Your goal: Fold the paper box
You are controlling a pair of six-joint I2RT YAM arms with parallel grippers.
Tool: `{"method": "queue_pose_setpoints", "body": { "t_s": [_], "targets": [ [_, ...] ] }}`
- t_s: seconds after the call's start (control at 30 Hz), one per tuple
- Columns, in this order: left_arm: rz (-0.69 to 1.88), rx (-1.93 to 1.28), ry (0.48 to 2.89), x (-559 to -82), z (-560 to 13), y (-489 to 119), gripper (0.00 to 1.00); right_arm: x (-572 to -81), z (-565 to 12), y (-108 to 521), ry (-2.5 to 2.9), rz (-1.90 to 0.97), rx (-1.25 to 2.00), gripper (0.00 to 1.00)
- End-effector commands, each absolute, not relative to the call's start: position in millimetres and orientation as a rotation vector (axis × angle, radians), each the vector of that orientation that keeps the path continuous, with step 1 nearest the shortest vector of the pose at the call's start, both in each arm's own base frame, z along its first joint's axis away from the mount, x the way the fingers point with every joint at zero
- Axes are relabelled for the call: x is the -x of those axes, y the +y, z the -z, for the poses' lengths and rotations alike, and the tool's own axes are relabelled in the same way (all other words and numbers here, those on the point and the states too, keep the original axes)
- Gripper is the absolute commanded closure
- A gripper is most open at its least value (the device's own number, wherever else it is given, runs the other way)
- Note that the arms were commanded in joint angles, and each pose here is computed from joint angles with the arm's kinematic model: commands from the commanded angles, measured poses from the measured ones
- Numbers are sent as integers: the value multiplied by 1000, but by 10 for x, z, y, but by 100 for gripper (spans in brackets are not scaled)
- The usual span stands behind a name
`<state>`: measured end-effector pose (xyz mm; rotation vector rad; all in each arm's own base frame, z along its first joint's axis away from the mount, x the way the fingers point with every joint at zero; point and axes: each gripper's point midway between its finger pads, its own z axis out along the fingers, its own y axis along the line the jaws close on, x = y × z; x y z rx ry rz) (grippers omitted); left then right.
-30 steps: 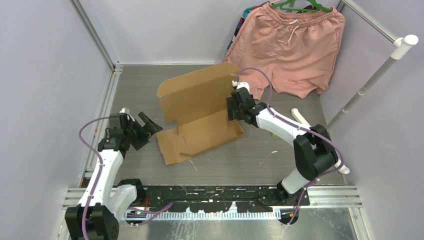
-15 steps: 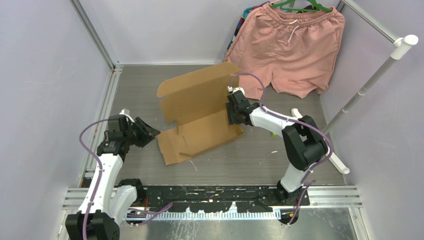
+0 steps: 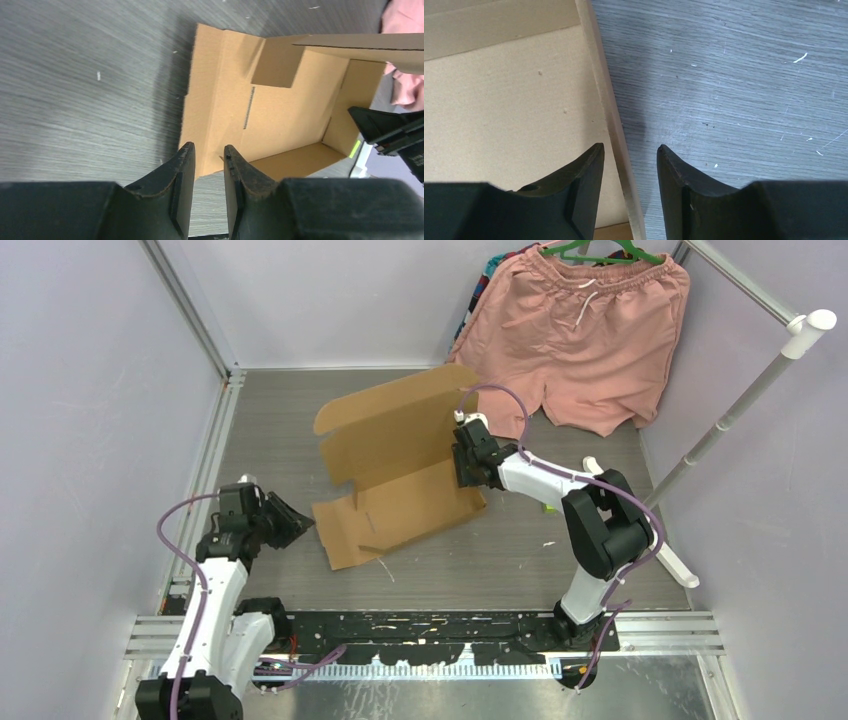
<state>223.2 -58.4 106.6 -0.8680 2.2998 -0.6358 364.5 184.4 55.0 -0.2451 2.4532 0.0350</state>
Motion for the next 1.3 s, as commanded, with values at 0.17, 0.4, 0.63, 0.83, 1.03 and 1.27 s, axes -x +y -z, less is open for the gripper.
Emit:
{"method": "queue_pose_setpoints", "body": {
  "t_s": [0.17, 0.4, 0.63, 0.83, 1.03, 1.27],
  "targets": [
    [580, 1044, 2365, -1998, -646, -535, 80, -3803, -751, 1910, 2395, -44, 212, 56],
    [529, 1094, 2385, -1953, -521, -486, 82, -3790, -731, 1892, 2403, -35, 201, 57],
    [538, 1129, 2305, -2052, -399, -452, 85, -3790, -718, 1902, 2408, -39, 200, 58],
    [599, 1094, 2275, -2171, -307, -503, 85, -3791, -731, 1893, 2408, -35, 202, 58],
    [681, 1059, 2243, -2274, -228, -583, 81, -3795, -731, 1900, 2410, -34, 203, 58],
    [725, 1035, 2242, -2370, -98, -630, 81, -3801, -716, 1921, 2415, -45, 200, 58]
  ]
}}
